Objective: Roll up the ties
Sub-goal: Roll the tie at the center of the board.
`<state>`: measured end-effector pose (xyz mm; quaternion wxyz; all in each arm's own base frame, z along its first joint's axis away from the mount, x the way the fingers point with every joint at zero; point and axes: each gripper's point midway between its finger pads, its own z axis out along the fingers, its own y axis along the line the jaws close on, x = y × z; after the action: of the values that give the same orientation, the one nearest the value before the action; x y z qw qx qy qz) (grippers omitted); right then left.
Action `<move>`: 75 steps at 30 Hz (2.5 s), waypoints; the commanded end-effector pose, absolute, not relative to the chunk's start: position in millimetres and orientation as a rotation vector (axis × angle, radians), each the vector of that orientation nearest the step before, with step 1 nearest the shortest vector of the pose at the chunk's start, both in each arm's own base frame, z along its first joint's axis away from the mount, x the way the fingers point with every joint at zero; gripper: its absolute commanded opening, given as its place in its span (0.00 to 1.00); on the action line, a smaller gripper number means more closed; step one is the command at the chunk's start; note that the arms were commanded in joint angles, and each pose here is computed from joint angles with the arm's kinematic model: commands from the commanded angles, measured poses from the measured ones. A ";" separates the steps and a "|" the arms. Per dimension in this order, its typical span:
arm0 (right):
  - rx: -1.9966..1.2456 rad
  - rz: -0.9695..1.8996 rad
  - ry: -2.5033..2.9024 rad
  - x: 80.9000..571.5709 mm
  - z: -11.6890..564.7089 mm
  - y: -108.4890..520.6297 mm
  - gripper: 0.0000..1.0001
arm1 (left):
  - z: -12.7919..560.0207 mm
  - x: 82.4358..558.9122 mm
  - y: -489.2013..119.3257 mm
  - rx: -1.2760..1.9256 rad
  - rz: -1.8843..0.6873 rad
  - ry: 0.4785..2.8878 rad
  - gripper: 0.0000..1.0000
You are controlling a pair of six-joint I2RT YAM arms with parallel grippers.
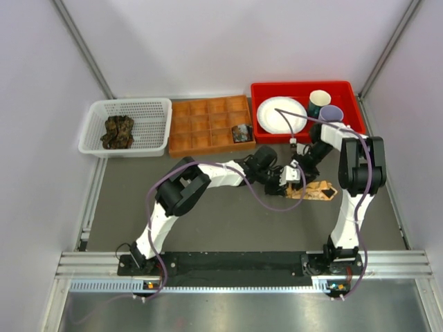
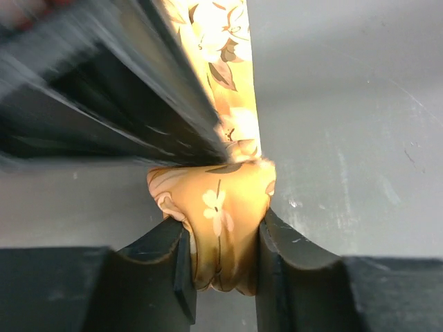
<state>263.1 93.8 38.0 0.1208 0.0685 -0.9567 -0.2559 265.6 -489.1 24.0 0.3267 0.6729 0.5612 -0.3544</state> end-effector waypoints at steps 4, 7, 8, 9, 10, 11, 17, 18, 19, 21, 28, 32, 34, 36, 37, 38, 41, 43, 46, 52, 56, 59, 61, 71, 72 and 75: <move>0.185 -0.914 -2.961 306.1 92.1 61.5 0.28 | -62.8 219.7 -406.3 1.782 -0.919 1.976 0.00; 0.193 -0.723 -3.046 314.8 82.6 30.6 0.28 | -69.7 216.2 -400.1 1.776 -0.910 1.999 0.00; 0.178 -0.673 -3.068 318.0 78.3 21.1 0.28 | -72.1 214.9 -398.5 1.777 -0.910 2.007 0.00; 0.157 -0.616 -3.084 320.5 74.7 15.0 0.29 | -72.9 213.6 -397.1 1.774 -0.911 2.015 0.00; 0.149 -0.545 -3.113 325.5 70.6 5.7 0.32 | -73.3 213.8 -397.4 1.772 -0.912 2.015 0.00; 0.140 -0.521 -3.109 326.4 65.2 0.3 0.32 | -73.6 213.1 -397.1 1.772 -0.914 2.018 0.00; 0.172 -0.360 -3.155 334.4 53.2 -24.8 0.35 | -73.7 214.2 -397.4 1.774 -0.909 2.011 0.00; 0.174 -0.345 -3.151 333.7 50.7 -27.2 0.39 | -74.3 214.0 -397.1 1.775 -0.909 2.013 0.00; 0.177 -0.313 -3.151 333.4 49.4 -30.1 0.40 | -74.0 213.6 -397.0 1.776 -0.910 2.010 0.00; 0.175 -0.289 -3.142 331.7 43.6 -32.8 0.46 | -74.5 213.8 -397.0 1.779 -0.909 2.007 0.00; 0.159 -0.316 -3.076 318.3 28.2 -29.3 0.39 | -73.1 214.2 -397.9 1.780 -0.911 1.999 0.00; 0.152 -0.379 -3.024 307.1 22.9 -21.7 0.38 | -73.1 214.1 -396.9 1.780 -0.912 1.999 0.00; 0.149 -0.404 -3.028 306.6 24.1 -18.6 0.31 | -72.5 214.4 -397.1 1.783 -0.911 1.994 0.00; 0.158 -0.431 -3.036 307.9 28.0 -15.8 0.31 | -72.3 215.5 -397.3 1.780 -0.910 1.992 0.00; 0.155 -0.431 -3.035 307.7 28.9 -15.7 0.33 | -72.9 215.5 -396.4 1.777 -0.910 1.997 0.00; 0.150 -0.418 -3.049 309.1 30.4 -16.8 0.37 | -72.6 215.6 -397.0 1.775 -0.913 1.995 0.00; 0.133 -0.423 -3.191 321.0 40.3 -17.5 0.38 | -72.3 216.8 -396.7 1.770 -0.909 1.995 0.00; 0.155 -0.427 -3.295 333.9 43.3 -16.9 0.37 | -73.2 217.1 -396.0 1.769 -0.908 1.998 0.00; 0.124 -0.447 -3.369 335.8 48.4 -15.4 0.37 | -73.9 217.6 -395.4 1.771 -0.907 1.997 0.00; 0.094 -0.446 -3.373 332.8 36.4 -16.1 0.38 | -72.5 217.7 -393.9 1.770 -0.904 1.997 0.00; 0.110 -0.481 -3.334 326.9 32.0 -12.4 0.37 | -72.2 217.8 -393.3 1.775 -0.900 1.992 0.00; 0.112 -0.460 -3.299 317.3 29.4 -13.9 0.43 | -71.8 218.0 -393.9 1.775 -0.901 1.986 0.00; 0.122 -0.399 -3.295 312.6 25.3 -19.8 0.45 | -71.8 218.5 -395.0 1.772 -0.904 1.987 0.00; 0.154 -0.406 -3.297 305.7 33.4 -18.2 0.00 | -71.7 220.1 -394.9 1.768 -0.892 1.989 0.00; 0.158 -0.400 -3.312 306.4 40.1 -18.6 0.00 | -71.3 220.0 -394.0 1.767 -0.894 1.990 0.00; 0.177 -0.387 -3.337 305.2 57.9 -19.2 0.00 | -72.5 218.3 -391.9 1.768 -0.894 1.993 0.00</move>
<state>304.5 -16.1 24.4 -0.0776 0.0420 -0.9889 -0.1199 264.9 -475.7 22.6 0.3551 0.6382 0.5773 -0.3652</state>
